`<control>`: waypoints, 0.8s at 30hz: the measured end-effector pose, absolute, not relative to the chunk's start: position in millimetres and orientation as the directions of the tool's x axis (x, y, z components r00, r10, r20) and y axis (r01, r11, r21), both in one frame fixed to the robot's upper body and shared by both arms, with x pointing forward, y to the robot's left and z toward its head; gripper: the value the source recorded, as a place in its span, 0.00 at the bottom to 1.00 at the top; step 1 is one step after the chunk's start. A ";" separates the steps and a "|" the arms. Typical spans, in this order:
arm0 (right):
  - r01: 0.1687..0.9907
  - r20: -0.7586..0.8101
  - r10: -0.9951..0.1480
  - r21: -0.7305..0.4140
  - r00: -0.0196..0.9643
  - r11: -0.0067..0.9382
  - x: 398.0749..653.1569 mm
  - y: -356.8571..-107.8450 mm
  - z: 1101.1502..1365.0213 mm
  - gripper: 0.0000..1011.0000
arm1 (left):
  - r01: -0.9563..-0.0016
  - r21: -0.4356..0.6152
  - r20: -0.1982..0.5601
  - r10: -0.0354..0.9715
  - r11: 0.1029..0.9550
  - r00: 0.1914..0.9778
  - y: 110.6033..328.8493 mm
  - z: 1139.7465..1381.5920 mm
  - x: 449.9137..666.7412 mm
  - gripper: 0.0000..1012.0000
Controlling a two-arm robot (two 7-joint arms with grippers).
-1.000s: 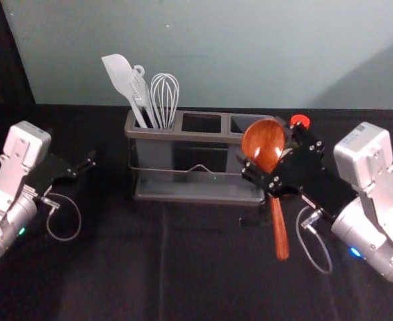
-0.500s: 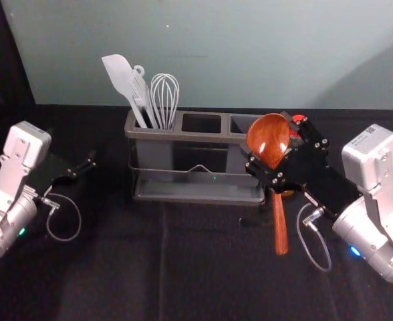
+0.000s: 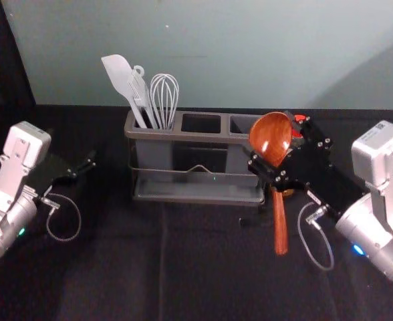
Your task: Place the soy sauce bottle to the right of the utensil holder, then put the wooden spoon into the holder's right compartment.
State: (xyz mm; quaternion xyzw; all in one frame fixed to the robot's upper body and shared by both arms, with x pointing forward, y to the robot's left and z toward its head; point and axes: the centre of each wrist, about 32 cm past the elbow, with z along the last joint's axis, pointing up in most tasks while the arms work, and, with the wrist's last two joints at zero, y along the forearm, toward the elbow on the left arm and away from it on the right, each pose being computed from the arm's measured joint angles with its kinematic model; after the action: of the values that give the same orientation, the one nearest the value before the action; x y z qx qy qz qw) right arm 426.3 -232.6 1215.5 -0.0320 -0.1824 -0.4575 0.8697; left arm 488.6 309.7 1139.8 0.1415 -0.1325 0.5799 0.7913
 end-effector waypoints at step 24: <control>0.740 0.440 -0.729 0.187 0.525 0.646 514.8 -226.5 1270.7 0.83 | -0.955 0.070 0.374 0.880 0.287 0.292 309.7 1139.8 488.6 0.99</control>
State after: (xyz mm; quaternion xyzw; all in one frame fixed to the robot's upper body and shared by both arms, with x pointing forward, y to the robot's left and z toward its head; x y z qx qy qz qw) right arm 514.8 -226.5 1270.7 -0.0116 -0.2465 -0.4207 0.8730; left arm 488.6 309.7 1139.8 0.1415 -0.1325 0.5799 0.7913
